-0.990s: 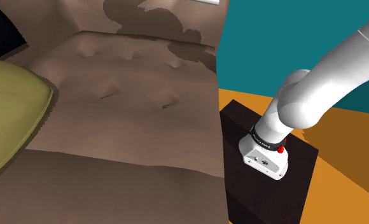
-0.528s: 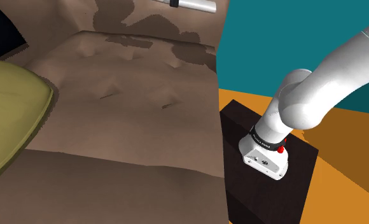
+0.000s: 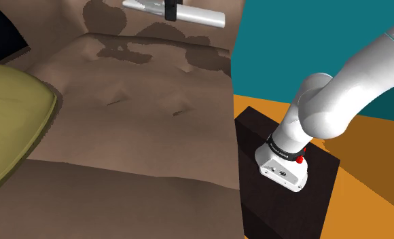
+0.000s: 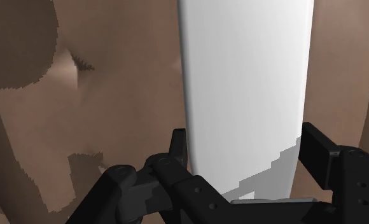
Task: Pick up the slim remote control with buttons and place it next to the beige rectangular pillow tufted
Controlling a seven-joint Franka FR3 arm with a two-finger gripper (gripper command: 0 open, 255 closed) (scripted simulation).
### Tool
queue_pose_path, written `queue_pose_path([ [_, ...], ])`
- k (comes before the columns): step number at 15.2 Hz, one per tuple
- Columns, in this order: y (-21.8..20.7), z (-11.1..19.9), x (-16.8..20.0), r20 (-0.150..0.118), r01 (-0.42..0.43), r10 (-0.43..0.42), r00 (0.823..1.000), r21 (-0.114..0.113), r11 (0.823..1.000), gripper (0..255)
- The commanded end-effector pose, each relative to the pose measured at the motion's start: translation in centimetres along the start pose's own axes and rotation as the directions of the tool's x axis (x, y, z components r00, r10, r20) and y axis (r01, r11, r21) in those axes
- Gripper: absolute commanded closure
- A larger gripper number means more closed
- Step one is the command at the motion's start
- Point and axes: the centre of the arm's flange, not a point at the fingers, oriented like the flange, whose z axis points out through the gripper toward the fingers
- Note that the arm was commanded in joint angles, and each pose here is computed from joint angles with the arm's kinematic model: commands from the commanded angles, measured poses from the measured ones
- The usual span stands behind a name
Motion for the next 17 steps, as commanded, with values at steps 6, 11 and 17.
queue_pose_path([
  [6,-9.2,-0.4,1.2,0.000,-0.001,0.001,1.000,0.001,1.000,255],
  [11,-15.8,-0.6,2.1,0.000,-0.001,0.001,1.000,0.001,1.000,255],
  [17,-18.0,2.0,2.4,0.000,-0.001,0.001,1.000,0.001,1.000,255],
])
